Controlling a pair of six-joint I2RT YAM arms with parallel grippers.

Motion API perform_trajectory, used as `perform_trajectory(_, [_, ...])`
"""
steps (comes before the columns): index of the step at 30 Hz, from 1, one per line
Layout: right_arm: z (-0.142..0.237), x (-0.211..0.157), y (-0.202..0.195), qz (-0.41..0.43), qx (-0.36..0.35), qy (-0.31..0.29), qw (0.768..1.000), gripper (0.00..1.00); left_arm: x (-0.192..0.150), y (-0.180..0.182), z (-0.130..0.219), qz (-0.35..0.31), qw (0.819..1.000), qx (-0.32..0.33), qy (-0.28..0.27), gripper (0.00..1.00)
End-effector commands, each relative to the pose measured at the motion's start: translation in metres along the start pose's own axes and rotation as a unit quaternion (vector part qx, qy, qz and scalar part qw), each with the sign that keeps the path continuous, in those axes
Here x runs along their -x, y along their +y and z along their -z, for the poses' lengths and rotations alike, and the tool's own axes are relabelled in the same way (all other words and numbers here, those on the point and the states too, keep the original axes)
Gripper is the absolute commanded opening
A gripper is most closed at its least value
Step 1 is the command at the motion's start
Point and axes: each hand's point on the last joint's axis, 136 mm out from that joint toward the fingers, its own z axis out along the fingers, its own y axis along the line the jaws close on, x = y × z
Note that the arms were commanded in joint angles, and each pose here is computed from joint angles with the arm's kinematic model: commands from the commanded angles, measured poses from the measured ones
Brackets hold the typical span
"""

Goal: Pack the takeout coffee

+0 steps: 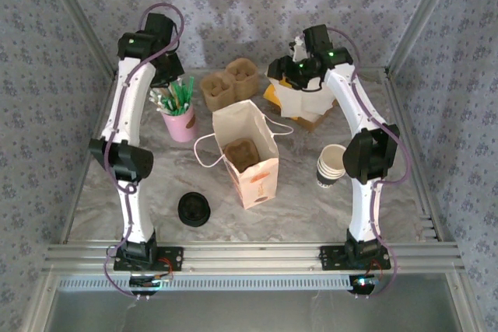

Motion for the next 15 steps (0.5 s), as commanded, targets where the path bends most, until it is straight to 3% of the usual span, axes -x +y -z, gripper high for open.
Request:
perform_trajectory(1, [0.020, -0.001, 0.018, 0.013, 0.007, -0.015, 1.000, 0.58, -0.007, 0.009, 0.023, 0.000, 1.000, 0.002, -0.013, 0.06])
perform_trajectory(10, [0.024, -0.011, 0.018, 0.008, 0.008, -0.005, 1.000, 0.58, -0.015, 0.017, 0.007, 0.009, 1.000, 0.005, -0.007, 0.21])
perform_trajectory(15, [0.021, -0.011, 0.014, 0.005, 0.006, -0.003, 1.000, 0.58, -0.008, 0.016, 0.001, 0.012, 1.000, 0.004, -0.009, 0.19])
